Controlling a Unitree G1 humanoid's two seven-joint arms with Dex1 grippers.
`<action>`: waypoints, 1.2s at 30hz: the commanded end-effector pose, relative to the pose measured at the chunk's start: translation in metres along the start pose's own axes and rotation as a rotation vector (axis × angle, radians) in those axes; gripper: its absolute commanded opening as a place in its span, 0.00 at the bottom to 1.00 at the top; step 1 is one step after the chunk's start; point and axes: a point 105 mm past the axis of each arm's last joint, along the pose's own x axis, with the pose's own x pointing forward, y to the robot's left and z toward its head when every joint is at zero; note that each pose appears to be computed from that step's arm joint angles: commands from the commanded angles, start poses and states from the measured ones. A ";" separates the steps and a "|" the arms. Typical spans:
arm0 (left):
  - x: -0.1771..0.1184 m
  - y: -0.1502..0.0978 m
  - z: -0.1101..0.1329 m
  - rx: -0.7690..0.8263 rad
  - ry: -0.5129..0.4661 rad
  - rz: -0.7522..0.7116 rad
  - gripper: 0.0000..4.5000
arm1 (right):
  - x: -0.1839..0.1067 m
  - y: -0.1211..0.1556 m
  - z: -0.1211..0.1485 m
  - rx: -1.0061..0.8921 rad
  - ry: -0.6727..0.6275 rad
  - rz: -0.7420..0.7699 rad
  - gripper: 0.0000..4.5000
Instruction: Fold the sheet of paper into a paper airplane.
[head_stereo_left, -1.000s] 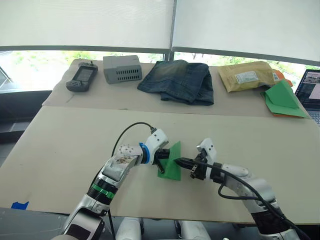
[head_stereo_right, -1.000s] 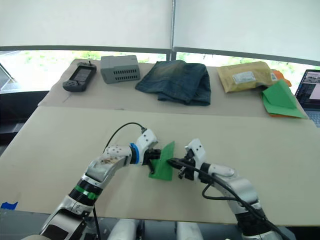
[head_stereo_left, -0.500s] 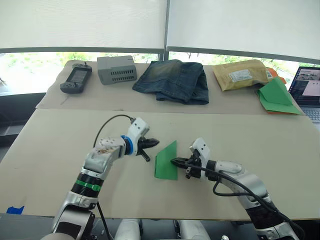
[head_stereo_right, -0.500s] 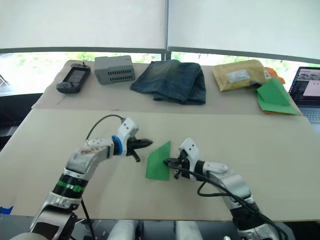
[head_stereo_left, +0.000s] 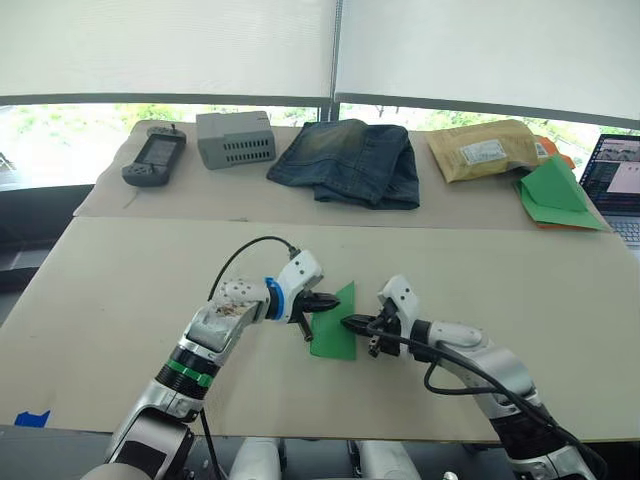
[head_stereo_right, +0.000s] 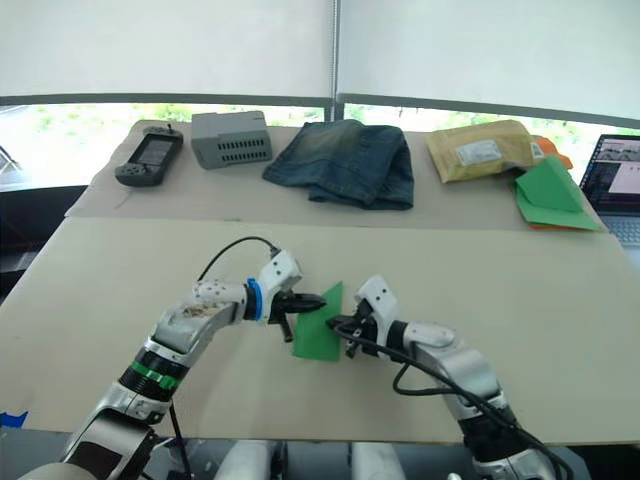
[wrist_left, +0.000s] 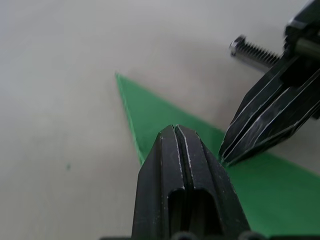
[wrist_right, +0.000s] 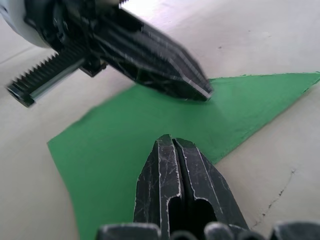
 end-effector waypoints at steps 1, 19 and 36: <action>0.002 -0.001 -0.009 0.014 0.033 0.000 0.00 | -0.006 -0.013 -0.014 0.016 0.059 -0.070 0.00; 0.006 -0.005 -0.021 0.044 0.054 0.028 0.00 | 0.012 -0.077 0.025 -0.049 -0.039 -0.286 0.00; 0.015 -0.007 -0.020 0.042 0.058 0.034 0.00 | 0.024 -0.060 0.048 -0.158 -0.137 -0.172 0.00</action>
